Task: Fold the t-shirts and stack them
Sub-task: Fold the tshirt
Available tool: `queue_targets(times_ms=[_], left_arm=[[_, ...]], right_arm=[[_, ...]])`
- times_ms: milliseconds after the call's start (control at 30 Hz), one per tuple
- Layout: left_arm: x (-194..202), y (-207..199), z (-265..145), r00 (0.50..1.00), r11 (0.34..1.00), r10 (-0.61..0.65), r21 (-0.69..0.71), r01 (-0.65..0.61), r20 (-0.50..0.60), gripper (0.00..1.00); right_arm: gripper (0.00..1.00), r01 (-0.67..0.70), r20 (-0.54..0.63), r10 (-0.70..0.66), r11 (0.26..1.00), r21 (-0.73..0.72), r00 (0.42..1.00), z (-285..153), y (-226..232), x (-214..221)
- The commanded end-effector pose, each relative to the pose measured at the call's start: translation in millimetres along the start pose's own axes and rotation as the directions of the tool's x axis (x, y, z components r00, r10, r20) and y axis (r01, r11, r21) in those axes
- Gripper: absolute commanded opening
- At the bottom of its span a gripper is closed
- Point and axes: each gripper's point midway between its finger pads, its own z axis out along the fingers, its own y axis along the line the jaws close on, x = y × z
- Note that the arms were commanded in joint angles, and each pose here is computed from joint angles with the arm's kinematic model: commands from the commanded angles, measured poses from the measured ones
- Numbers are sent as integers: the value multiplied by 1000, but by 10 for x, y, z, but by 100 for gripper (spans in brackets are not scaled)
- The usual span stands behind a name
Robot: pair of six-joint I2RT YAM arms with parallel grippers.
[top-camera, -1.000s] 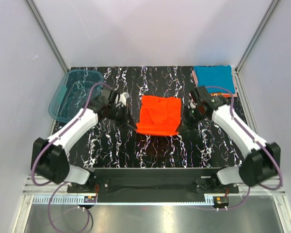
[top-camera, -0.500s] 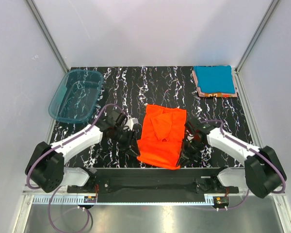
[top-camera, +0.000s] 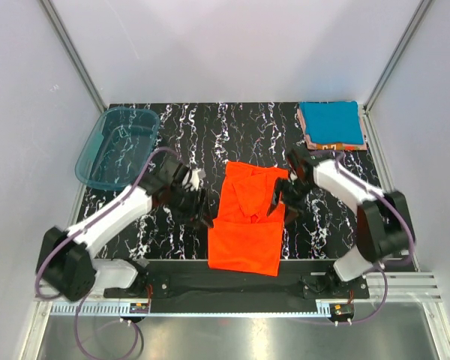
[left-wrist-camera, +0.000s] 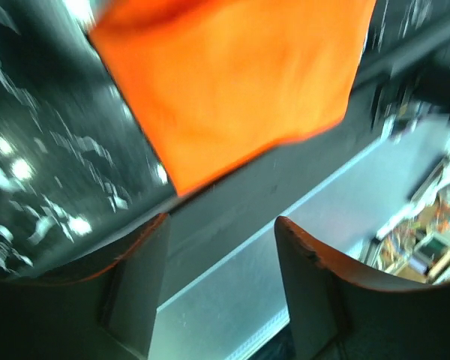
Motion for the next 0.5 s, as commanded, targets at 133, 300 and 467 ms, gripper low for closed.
queue_targets(times_ms=[133, 300, 467], left_arm=[[-845, -2, 124, 989, 996, 57, -81, -46, 136, 61], [-1197, -94, 393, 976, 992, 127, -15, -126, 178, 58], [-1543, -38, 800, 988, 999, 47, -10, -46, 146, 53]], right_arm=[[72, 170, 136, -204, 960, 223, 969, 226, 39, -1104], [72, 187, 173, -245, 938, 292, 954, 219, 136, -1491], [72, 175, 168, -228, 944, 281, 959, 398, 215, -1668]])
